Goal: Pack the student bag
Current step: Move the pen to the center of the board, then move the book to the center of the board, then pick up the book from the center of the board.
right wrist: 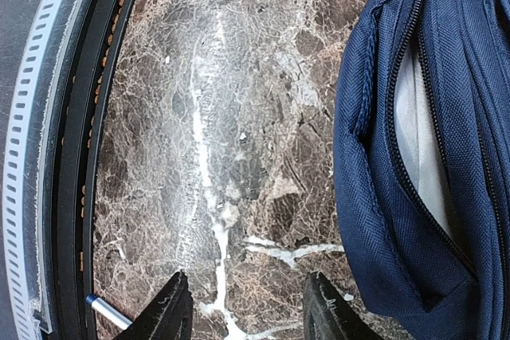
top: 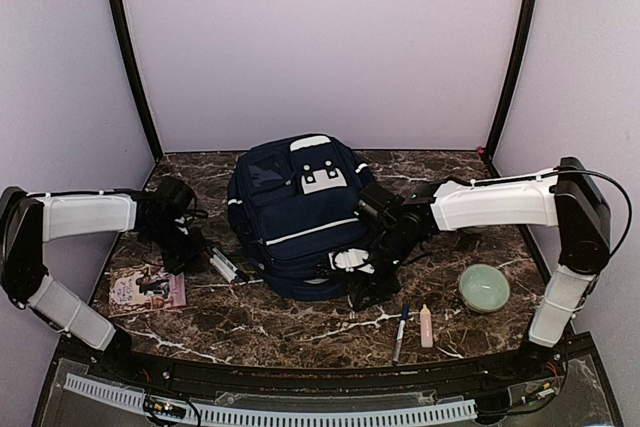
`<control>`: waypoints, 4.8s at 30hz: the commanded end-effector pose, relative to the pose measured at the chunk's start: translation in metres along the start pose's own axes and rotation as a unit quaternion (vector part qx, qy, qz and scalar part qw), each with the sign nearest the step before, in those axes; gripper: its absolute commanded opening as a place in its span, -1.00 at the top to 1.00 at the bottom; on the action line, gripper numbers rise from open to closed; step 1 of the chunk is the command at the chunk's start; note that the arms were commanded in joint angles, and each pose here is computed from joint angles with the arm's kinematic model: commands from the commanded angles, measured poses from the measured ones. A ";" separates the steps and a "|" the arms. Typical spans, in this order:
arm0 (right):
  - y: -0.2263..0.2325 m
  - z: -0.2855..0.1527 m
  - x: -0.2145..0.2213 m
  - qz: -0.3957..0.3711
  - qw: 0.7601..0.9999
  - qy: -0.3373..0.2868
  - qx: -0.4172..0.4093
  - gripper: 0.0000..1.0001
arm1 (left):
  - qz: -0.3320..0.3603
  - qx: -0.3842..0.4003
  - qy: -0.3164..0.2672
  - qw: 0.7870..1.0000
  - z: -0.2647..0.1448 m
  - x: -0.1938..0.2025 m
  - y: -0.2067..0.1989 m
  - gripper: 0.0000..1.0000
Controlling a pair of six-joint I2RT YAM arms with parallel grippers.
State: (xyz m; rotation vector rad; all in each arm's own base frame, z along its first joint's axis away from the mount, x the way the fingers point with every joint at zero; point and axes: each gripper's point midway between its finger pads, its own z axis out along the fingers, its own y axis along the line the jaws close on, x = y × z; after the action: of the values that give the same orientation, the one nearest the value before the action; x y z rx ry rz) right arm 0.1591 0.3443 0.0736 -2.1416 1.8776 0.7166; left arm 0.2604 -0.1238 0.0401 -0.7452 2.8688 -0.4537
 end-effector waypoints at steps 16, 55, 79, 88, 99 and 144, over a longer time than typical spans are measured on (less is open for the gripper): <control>0.008 0.008 0.007 0.004 0.999 0.012 -0.030 0.06 | -0.206 -0.139 -0.088 0.965 -0.058 -0.058 0.116 -0.57; 0.008 0.030 0.022 0.019 0.997 0.046 -0.065 0.12 | -0.113 -0.148 0.100 0.977 0.040 0.098 0.018 -0.10; -0.014 -0.018 -0.133 0.122 0.978 -0.117 -0.120 0.24 | -0.061 -0.100 0.009 0.993 -0.024 0.106 0.002 -0.42; -0.039 0.031 -0.191 0.149 0.974 -0.135 -0.103 0.08 | -0.099 -0.077 -0.017 0.992 -0.022 0.106 0.045 -0.55; -0.069 0.112 -0.197 0.197 0.973 -0.096 -0.073 0.06 | -0.171 -0.044 -0.013 0.984 -0.003 0.114 0.073 -0.48; -0.049 0.088 -0.181 0.306 0.887 -0.143 -0.314 0.45 | -0.167 -0.030 0.002 0.985 0.018 0.120 0.075 -0.13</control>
State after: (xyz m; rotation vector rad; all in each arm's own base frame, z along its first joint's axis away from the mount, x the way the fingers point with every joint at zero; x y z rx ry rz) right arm 0.1776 0.5524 0.0664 -1.5500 2.3588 1.8010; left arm 0.1433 -0.1468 0.0196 -1.2100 2.7388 -0.5664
